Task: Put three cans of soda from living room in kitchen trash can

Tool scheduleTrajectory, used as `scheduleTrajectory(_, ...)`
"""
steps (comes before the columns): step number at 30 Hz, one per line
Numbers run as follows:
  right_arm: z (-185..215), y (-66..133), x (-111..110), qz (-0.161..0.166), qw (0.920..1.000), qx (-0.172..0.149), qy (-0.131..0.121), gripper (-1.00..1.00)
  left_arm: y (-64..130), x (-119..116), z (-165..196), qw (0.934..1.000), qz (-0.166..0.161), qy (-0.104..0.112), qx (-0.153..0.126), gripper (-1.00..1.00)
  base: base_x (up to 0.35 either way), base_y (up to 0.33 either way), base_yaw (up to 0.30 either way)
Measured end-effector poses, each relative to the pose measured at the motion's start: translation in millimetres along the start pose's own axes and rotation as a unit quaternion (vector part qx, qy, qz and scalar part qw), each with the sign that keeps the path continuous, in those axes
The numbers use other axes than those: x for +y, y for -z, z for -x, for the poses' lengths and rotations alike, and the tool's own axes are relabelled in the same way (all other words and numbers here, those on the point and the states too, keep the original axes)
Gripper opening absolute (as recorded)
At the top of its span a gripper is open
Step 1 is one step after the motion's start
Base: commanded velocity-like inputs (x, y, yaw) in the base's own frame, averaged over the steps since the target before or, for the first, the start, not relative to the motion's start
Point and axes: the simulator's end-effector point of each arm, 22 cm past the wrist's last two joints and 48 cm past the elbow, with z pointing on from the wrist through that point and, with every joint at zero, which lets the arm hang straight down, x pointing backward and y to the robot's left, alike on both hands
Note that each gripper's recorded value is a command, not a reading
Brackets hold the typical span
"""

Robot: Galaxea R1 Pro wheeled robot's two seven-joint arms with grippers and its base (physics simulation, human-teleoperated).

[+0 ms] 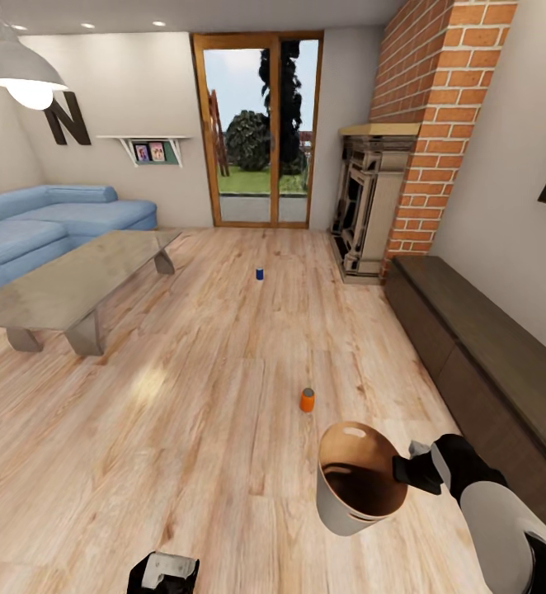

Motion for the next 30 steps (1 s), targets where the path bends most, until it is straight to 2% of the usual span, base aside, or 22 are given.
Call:
scheduleTrajectory(2, 0.2, -0.2, 1.1, 0.0, 1.0, 0.0, 0.002, -1.0, -3.6, 12.6, 8.9, 0.9997, 0.014, 0.017, -0.006, 1.0, 0.0, -0.001, 0.0)
scheduleTrajectory(5, -0.3, -0.7, 1.8, -0.001, 1.0, 0.0, 0.005, -1.0, -9.6, 49.7, 15.1, 0.9966, 0.054, 0.062, -0.008, 1.0, 0.0, 0.0, 0.0)
scheduleTrajectory(9, -0.5, -0.8, 2.4, -0.001, 1.0, 0.0, 0.005, -1.0, -18.6, 65.0, 18.4, 0.9946, 0.068, 0.078, -0.004, 1.0, 0.0, 0.0, 0.0)
scheduleTrajectory(11, -0.3, -0.7, 2.3, -0.001, 1.0, 0.0, 0.006, -1.0, -34.5, 74.3, 28.0, 0.9938, 0.072, 0.084, 0.003, 1.0, 0.0, 0.0, 0.0)
scheduleTrajectory(18, -0.6, -0.9, 2.4, -0.001, 1.0, 0.001, 0.006, -1.0, -48.8, 81.1, 24.9, 0.9933, 0.072, 0.082, 0.037, 1.0, 0.0, 0.0, 0.0)
scheduleTrajectory(19, -0.8, -2.6, 2.3, -0.001, 1.0, 0.0, 0.006, -1.0, -50.9, 78.1, 18.1, 0.9941, 0.068, 0.071, 0.046, 1.0, 0.0, 0.0, 0.0)
scheduleTrajectory(23, -2.5, -9.6, -0.4, -0.002, 1.0, 0.0, 0.007, -1.0, -56.4, 75.6, 7.1, 0.995, 0.066, 0.051, 0.055, 1.0, 0.0, 0.0, 0.0)
scheduleTrajectory(26, -2.7, -14.0, -4.8, -0.004, 1.0, -0.002, 0.005, -1.0, -59.8, 73.2, -3.9, 0.9953, 0.063, 0.024, 0.069, 1.0, 0.0, 0.0, 0.0)
scheduleTrajectory(30, -4.7, -21.5, -9.0, -0.005, 1.0, -0.001, 0.005, -1.0, -64.7, 72.2, -13.5, 0.9951, 0.062, 0.016, 0.076, 1.0, 0.0, 0.0, 0.0)
